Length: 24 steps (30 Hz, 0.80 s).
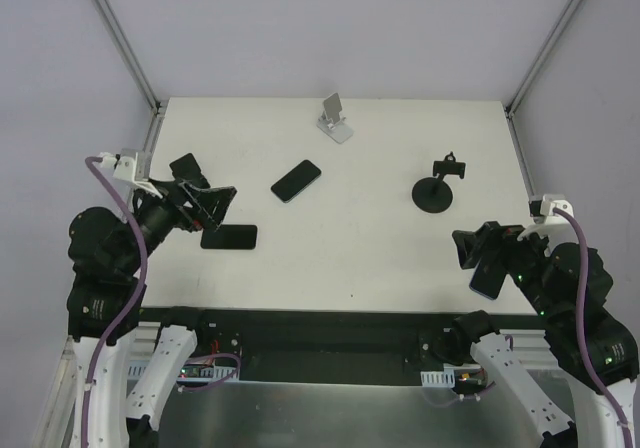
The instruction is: Place the phone on the phone stand
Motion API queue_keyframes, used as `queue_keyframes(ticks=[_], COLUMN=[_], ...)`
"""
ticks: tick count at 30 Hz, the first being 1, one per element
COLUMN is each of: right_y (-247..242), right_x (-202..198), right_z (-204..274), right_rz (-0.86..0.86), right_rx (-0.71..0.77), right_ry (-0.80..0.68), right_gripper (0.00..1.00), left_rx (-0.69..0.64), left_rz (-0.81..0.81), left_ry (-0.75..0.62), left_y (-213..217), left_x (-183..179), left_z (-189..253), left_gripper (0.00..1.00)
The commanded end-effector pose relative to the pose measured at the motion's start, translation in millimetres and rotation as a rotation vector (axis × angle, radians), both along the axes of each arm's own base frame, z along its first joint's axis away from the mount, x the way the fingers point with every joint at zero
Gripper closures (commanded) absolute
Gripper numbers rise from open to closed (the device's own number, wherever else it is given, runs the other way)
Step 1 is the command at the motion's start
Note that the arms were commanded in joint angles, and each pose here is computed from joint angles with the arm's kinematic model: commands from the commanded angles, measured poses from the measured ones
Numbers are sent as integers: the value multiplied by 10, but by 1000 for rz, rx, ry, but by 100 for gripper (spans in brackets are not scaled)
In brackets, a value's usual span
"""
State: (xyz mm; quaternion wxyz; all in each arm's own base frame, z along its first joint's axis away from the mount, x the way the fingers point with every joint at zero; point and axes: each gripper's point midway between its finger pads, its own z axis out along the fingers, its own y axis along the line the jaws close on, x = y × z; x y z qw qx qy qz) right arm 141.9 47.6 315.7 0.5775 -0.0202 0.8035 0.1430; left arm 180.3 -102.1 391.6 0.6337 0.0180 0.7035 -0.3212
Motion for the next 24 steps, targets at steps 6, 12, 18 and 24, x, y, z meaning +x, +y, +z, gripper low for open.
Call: queue_keyframes(ticks=[6, 12, 18, 24], right_y=[86, 325, 491, 545], right_x=[132, 165, 162, 155], right_z=[103, 187, 116, 19], right_rz=[26, 152, 234, 254], right_rx=[7, 32, 52, 78], right_ry=[-44, -81, -32, -30], right_gripper=[4, 4, 4, 4], left_rx=[29, 182, 284, 249], left_rz=[94, 224, 532, 608], left_ry=[239, 453, 683, 822], left_y=[129, 403, 1066, 1209], left_x=[307, 636, 877, 1148], left_z=[-584, -1152, -1699, -1920], left_gripper=[1, 1, 1, 1])
